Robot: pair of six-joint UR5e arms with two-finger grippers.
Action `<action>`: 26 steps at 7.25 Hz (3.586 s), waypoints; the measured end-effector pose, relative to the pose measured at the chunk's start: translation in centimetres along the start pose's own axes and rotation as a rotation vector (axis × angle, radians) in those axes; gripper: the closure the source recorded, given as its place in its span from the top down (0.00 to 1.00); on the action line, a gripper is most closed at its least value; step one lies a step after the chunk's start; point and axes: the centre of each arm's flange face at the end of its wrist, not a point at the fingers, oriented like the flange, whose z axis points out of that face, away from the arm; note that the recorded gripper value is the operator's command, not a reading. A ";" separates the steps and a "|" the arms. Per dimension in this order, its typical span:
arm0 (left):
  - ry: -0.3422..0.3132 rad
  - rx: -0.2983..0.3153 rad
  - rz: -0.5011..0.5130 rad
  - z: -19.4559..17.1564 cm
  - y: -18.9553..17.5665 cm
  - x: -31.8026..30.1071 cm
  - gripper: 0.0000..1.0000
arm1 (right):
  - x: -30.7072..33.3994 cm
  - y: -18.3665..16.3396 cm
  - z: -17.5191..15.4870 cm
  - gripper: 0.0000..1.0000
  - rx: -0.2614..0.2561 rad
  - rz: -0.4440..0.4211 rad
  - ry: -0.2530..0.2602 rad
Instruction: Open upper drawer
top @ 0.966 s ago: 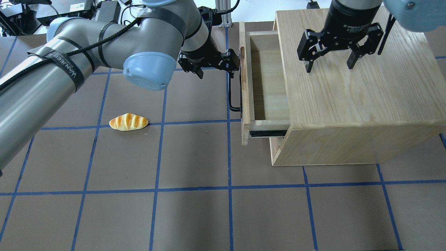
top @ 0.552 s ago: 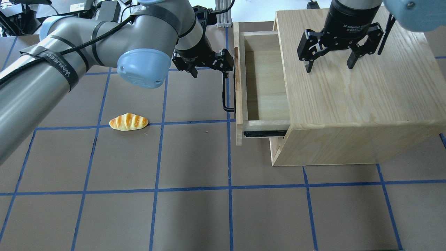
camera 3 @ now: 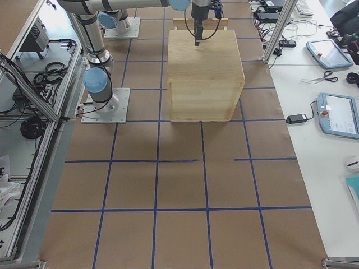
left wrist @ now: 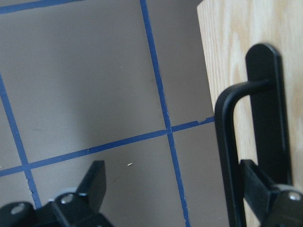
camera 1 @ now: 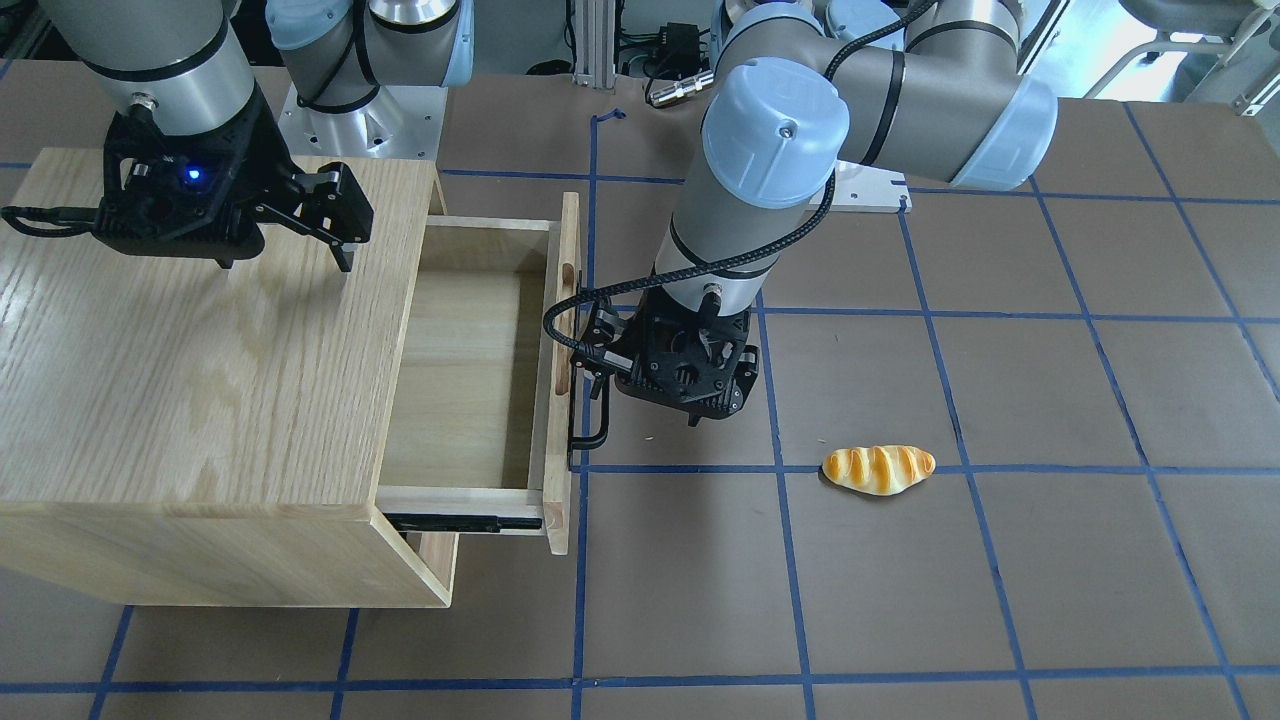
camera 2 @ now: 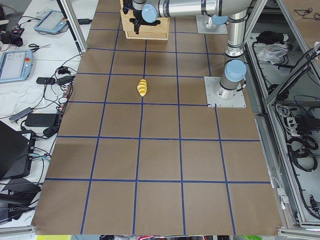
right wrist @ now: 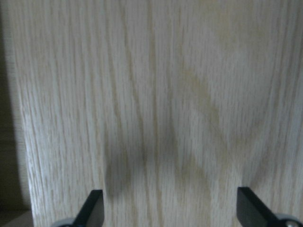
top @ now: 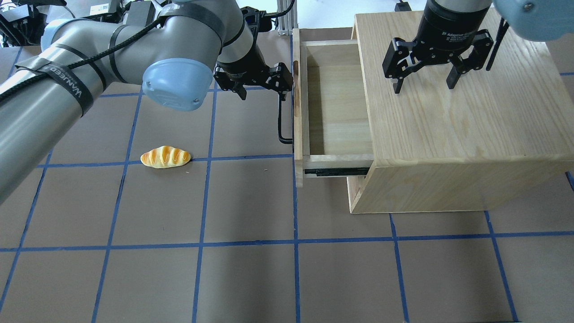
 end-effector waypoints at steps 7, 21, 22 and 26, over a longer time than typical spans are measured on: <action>-0.046 -0.013 0.071 -0.8 0.3 -1.0 1.00 | 0.0 0.0 0.0 1.00 0.001 0.000 0.000; -0.118 -0.036 -0.008 -14.2 2.6 -7.3 1.00 | 0.0 0.0 0.0 1.00 0.001 0.000 0.000; -0.152 -0.033 -0.060 -15.7 3.5 -8.6 1.00 | 0.0 0.0 0.0 1.00 0.001 0.000 0.000; -0.240 -0.060 -0.183 -17.0 6.3 -14.6 1.00 | 0.0 0.0 0.0 1.00 0.001 0.000 0.000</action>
